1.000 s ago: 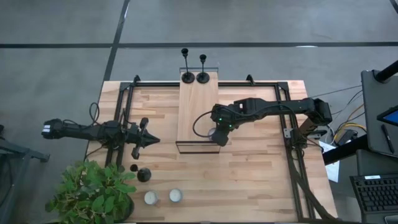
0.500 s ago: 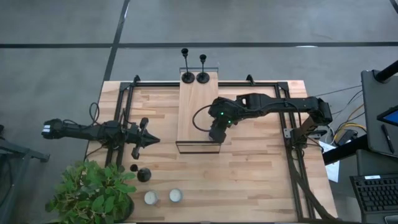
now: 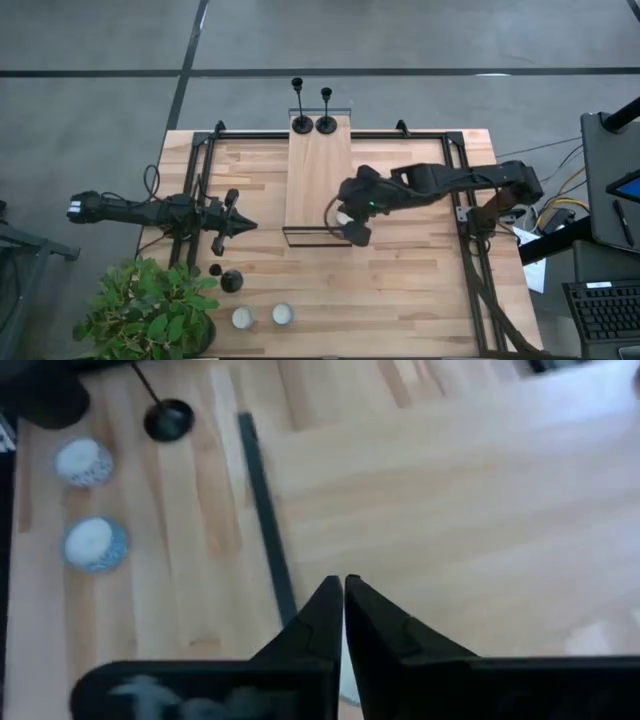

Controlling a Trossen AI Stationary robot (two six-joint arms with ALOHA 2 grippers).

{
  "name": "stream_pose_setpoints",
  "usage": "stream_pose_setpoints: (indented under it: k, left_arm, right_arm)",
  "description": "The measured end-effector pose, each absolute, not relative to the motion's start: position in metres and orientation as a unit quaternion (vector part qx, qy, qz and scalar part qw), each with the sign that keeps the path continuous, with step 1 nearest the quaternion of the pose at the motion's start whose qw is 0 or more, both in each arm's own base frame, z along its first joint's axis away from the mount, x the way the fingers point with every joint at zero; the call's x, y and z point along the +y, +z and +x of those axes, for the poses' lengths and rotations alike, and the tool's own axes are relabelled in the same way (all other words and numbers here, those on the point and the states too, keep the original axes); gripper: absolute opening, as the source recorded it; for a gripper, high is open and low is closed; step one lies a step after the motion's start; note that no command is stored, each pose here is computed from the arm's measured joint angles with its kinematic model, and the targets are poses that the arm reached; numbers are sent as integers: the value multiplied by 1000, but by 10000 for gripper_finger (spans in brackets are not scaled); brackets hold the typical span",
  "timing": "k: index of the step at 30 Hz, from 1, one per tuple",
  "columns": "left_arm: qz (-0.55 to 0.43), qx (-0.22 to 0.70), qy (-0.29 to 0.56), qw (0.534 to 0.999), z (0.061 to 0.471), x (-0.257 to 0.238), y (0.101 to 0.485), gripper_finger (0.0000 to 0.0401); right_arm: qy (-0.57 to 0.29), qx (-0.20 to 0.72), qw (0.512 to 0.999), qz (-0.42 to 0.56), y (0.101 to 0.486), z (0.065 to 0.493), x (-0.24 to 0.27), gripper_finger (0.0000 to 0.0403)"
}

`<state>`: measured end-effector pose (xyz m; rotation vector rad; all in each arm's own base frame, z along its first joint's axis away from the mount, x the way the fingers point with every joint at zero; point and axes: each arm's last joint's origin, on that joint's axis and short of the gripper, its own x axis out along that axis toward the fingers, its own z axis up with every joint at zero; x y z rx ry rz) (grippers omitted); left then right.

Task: Pick & Place candle stick holders
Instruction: Put the black candle holder on the shelf

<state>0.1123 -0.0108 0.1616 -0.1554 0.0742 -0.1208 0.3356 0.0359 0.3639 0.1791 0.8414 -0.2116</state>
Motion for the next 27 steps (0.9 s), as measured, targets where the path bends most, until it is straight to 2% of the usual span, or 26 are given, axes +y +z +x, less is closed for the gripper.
stream_pose_setpoints:
  k: [6,12,22,27]
  left_arm:
    - [-77,37,-60,994,112,-11,162,14]
    - [-78,37,-60,994,112,-11,162,14]
    - [-78,37,-60,994,112,-11,162,14]
    - [-78,37,-60,994,112,-11,162,14]
  right_arm:
    - [-100,348,931,34,378,318,68,8]
    - [-59,287,956,20,381,295,98,8]
    - [-25,210,977,29,366,258,110,8]
    - [-19,176,984,31,345,238,111,8]
